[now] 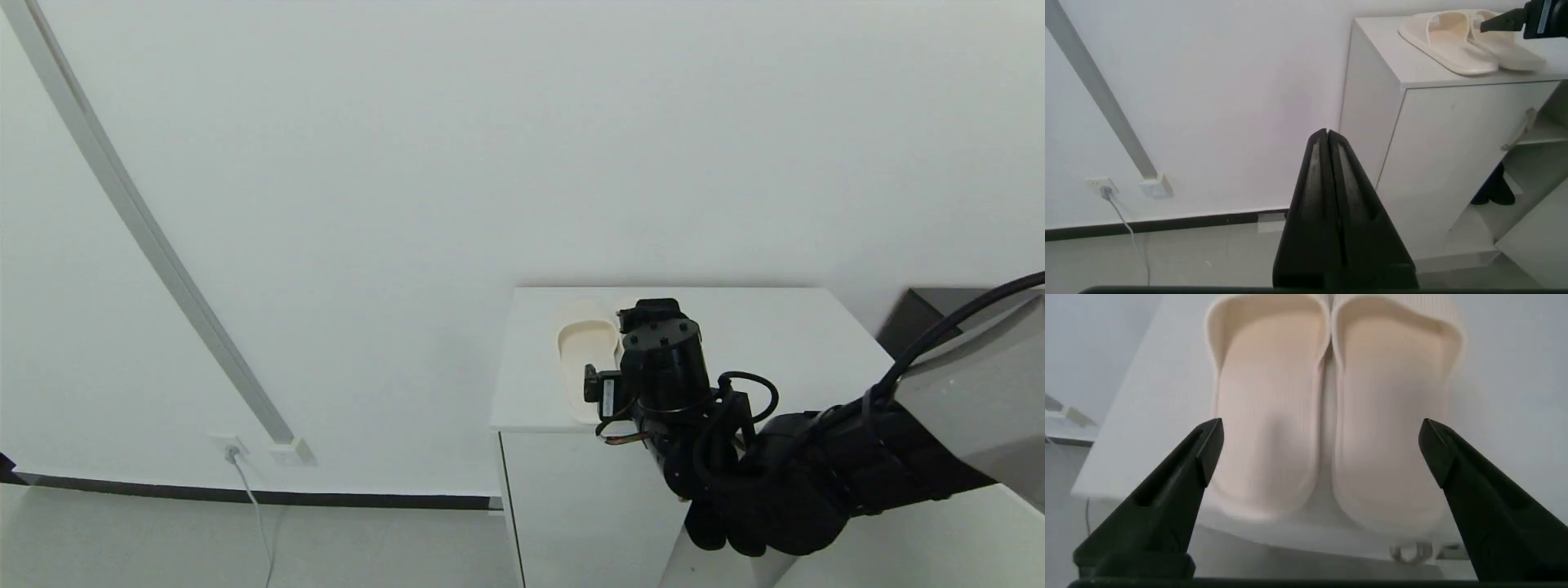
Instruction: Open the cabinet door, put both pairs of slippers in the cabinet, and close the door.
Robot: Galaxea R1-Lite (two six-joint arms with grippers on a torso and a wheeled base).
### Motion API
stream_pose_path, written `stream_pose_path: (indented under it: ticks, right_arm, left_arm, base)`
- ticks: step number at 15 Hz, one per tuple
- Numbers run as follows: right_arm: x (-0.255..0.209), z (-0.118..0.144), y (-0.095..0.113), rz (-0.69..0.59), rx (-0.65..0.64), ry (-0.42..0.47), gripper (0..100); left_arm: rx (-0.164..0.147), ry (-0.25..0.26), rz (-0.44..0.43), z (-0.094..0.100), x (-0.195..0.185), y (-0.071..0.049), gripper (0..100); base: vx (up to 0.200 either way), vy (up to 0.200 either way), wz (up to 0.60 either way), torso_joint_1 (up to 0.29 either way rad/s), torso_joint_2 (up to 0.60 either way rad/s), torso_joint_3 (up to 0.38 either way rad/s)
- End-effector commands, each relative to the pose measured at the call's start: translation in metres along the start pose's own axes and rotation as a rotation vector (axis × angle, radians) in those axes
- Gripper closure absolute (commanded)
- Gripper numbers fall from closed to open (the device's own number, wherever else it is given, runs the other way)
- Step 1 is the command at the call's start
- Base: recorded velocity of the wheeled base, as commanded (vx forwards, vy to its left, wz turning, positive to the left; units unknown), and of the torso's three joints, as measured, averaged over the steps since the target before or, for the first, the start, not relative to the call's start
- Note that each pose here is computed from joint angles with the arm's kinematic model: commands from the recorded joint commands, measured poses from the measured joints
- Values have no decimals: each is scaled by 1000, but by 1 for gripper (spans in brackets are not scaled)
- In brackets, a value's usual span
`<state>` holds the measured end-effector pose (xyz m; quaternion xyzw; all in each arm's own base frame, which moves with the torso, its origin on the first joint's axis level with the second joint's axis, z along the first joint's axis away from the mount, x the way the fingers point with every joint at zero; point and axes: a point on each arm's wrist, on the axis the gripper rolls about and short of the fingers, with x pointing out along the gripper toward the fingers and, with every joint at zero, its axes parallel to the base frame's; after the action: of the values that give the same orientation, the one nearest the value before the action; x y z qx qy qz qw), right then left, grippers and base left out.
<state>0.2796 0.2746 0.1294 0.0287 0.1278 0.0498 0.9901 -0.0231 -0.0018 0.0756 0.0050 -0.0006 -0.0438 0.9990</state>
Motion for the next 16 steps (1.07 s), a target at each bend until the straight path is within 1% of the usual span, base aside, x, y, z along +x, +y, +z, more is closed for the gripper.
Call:
stream_pose_path:
  ticks: [1,6,9,13,16]
  right_arm:
    - [12,-14,2,-6,-14,12,0]
    - [44,-15,1,-30,-23,-13,0]
    - [54,-18,4,-32,-23,-16,0]
    - [73,-15,4,-46,-29,-38,0]
    - [83,-21,5,-55,-43,-36,0]
  left_arm:
    - [-1,1,0,0,0,0,100]
    - [-2,1,0,0,0,0,100]
    - [-1,1,0,0,0,0,100]
    - [-4,1,3,0,0,0,100]
    - [-4,1,2,0,0,0,100]
  base:
    - [0,0,0,0,0,0]
    - [0,0,0,0,0,0]
    - [0,0,0,0,0,0]
    - [0,0,0,0,0,0]
    - [0,0,0,0,0,0]
